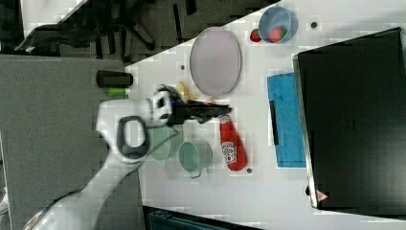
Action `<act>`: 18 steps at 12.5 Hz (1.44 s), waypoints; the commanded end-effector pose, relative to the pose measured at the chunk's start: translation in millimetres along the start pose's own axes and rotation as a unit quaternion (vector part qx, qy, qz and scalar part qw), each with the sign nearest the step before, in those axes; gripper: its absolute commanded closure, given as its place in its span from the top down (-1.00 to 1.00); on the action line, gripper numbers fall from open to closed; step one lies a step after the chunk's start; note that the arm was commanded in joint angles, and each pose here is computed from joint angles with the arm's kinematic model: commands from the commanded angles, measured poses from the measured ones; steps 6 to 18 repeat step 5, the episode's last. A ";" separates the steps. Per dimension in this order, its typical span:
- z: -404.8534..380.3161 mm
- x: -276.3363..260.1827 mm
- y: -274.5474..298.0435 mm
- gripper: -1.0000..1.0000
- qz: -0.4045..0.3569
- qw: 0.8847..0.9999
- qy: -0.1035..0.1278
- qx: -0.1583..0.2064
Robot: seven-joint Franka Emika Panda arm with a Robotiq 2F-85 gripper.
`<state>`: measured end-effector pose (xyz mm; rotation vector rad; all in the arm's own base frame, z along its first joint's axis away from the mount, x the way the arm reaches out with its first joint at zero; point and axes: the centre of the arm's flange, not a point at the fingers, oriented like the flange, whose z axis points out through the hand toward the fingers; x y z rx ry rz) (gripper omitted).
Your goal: Flap open oven.
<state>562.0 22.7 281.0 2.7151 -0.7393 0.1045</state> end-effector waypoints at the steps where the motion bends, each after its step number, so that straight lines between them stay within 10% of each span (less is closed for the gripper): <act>1: -74.3 18.3 32.7 -0.65 0.096 0.994 -0.011 0.059; 5: -149.9 18.1 66.4 -0.65 0.172 0.971 -0.050 0.156; 18: -149.9 18.1 66.4 -0.65 0.172 0.971 -0.050 0.156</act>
